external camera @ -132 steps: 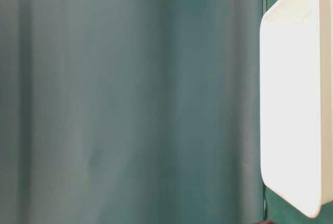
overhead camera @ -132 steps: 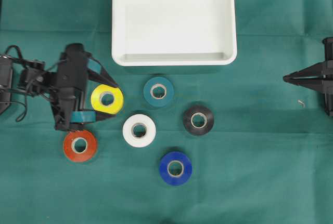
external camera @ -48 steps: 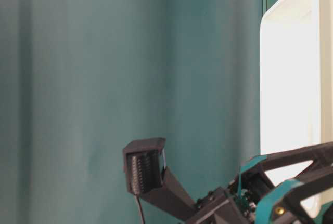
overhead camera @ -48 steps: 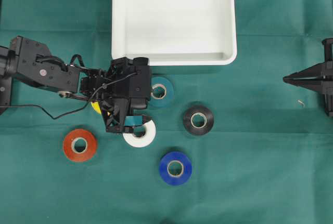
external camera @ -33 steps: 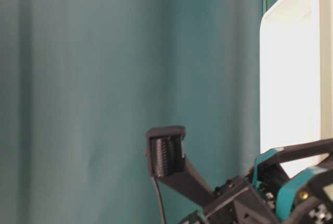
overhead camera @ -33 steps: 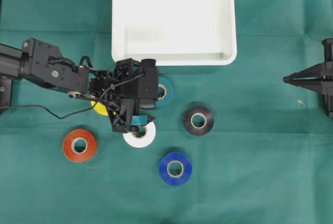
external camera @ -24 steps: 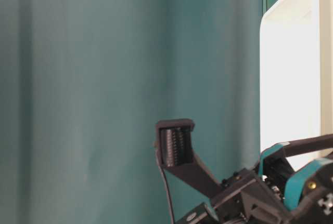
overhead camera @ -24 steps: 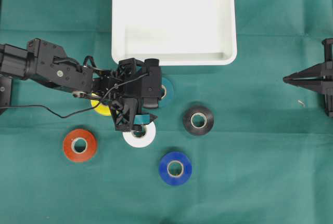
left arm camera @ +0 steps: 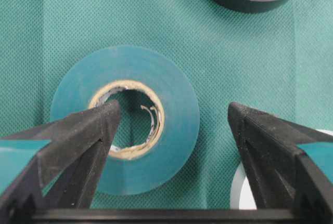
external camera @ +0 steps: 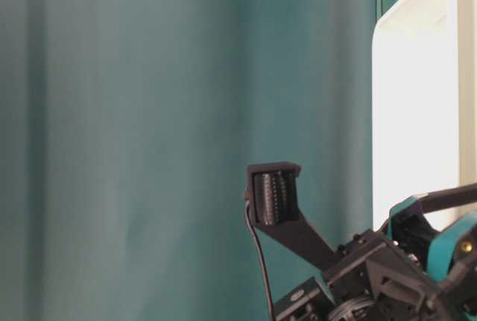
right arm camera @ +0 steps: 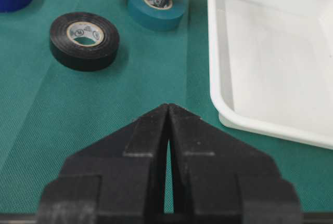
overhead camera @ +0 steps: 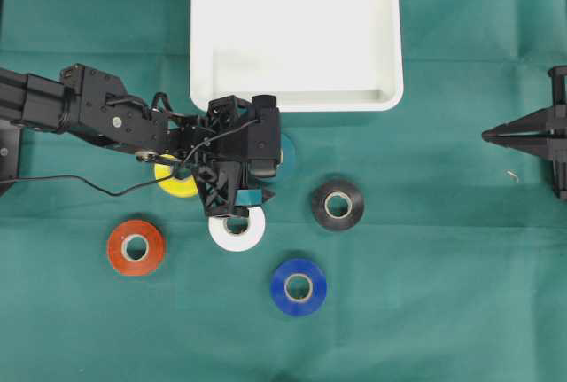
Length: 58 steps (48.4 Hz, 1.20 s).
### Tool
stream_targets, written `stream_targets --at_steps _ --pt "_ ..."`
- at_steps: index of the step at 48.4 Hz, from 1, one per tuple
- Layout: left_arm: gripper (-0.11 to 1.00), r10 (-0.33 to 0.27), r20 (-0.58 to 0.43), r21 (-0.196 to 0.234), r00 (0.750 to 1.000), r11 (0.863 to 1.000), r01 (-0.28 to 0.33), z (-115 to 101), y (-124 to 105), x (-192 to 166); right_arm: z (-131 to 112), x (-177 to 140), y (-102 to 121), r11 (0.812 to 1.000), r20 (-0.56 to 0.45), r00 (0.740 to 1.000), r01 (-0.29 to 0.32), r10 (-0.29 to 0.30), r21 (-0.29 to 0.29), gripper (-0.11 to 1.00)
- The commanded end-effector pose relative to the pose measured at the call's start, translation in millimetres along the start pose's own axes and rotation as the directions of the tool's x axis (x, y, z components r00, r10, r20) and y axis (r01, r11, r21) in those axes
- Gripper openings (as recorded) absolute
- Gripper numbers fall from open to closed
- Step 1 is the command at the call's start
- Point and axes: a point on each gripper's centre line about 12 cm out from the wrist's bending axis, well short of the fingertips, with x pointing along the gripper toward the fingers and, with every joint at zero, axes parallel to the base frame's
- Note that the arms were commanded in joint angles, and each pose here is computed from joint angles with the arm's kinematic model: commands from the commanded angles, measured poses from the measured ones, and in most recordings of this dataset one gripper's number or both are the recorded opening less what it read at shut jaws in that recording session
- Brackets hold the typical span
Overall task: Put the tape into the white case with the left arm.
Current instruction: 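Lower the left gripper into the teal roll's hole and grasp it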
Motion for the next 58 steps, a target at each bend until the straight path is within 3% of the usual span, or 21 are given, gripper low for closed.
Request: stream_targets --at_steps 1,7,11,15,22,24,35,58 --pt "1.00 0.004 0.025 -0.007 1.000 1.000 -0.004 9 3 -1 4 1 0 1.000 0.009 1.000 0.000 0.000 0.000 -0.09" --pt "0.98 0.004 0.023 -0.007 1.000 1.000 -0.004 9 3 -1 4 1 0 1.000 0.009 1.000 0.000 0.000 0.000 -0.09" --pt "0.91 0.004 0.022 -0.009 1.000 1.000 -0.004 8 3 0 4 1 0 1.000 0.009 1.000 0.000 0.000 0.000 -0.09" --pt "0.72 0.004 0.020 -0.010 1.000 1.000 -0.004 7 3 0 4 1 -1 1.000 0.009 1.000 0.002 -0.002 -0.001 -0.09" --pt "0.30 0.005 0.017 -0.015 1.000 1.000 -0.005 8 3 -1 4 1 0 1.000 0.009 1.000 0.001 -0.001 0.000 -0.09" --pt "0.24 0.004 0.020 -0.013 1.000 1.000 -0.004 9 3 -1 4 1 -1 1.000 0.009 1.000 0.002 -0.002 -0.001 -0.09" --pt "0.25 -0.001 0.035 -0.010 0.999 1.000 0.002 15 0 -9 3 0 0 1.000 0.011 1.000 0.000 0.000 -0.002 -0.09" --pt "0.25 -0.039 0.112 0.027 0.993 0.999 0.036 54 -20 -57 1 0 0 1.000 0.006 1.000 -0.001 0.001 0.000 -0.09"
